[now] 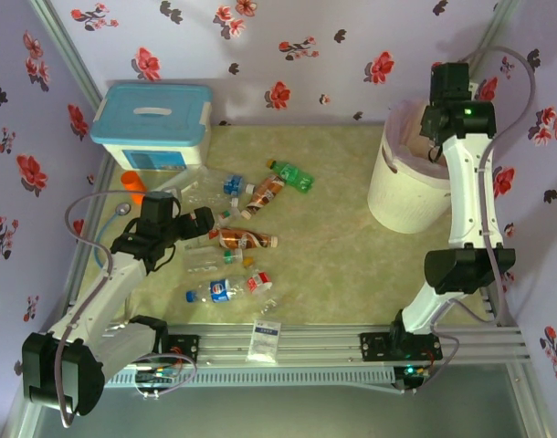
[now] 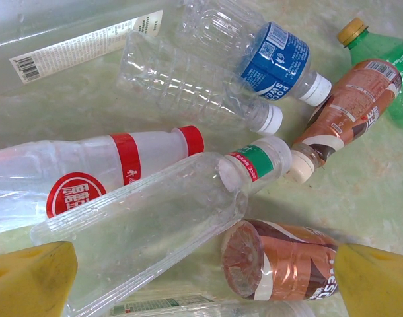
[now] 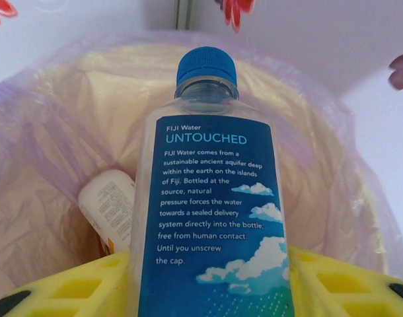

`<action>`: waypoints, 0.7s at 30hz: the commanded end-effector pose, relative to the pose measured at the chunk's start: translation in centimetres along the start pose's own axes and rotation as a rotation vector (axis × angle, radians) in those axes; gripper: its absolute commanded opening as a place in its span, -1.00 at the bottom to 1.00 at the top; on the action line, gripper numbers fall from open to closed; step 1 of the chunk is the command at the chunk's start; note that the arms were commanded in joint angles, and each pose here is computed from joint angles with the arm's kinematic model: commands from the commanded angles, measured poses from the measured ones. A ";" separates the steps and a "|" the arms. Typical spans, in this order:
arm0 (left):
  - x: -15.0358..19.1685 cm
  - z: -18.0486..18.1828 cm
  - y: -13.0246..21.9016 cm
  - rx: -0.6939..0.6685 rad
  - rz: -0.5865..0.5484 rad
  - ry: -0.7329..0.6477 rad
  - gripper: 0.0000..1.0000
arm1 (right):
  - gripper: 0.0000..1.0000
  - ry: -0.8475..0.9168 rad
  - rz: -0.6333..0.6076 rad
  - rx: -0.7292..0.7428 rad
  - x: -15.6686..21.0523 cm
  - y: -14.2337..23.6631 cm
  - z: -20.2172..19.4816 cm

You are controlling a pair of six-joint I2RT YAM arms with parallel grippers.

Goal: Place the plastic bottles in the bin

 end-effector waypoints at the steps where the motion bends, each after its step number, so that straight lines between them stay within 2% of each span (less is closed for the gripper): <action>1: -0.4 0.2 0.4 -0.004 -0.021 -0.022 0.99 | 0.05 -0.023 0.031 -0.047 0.3 -2.1 0.8; 9: -0.2 0.3 0.1 -0.008 -0.015 -0.016 0.99 | 0.07 0.014 0.164 -0.068 2.9 -5.9 1.9; 18: 0.0 0.4 -0.1 -0.013 -0.006 -0.013 0.99 | 0.17 0.012 0.247 -0.075 4.9 -8.6 2.0; 21: 0.1 0.4 0.0 -0.013 -0.006 -0.011 0.99 | 0.34 0.012 0.255 -0.074 5.0 -8.8 2.0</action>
Point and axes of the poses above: each hand's point on the last joint's axis, 136 mm out from that joint toward the fingers, its own y axis back along the fingers, its own z axis along the line the jaws close on, x = y × z, the point moved 3 cm from there along y, back along the fingers, and after that the axes turned 2 degrees about y, right-handed, at the moved point
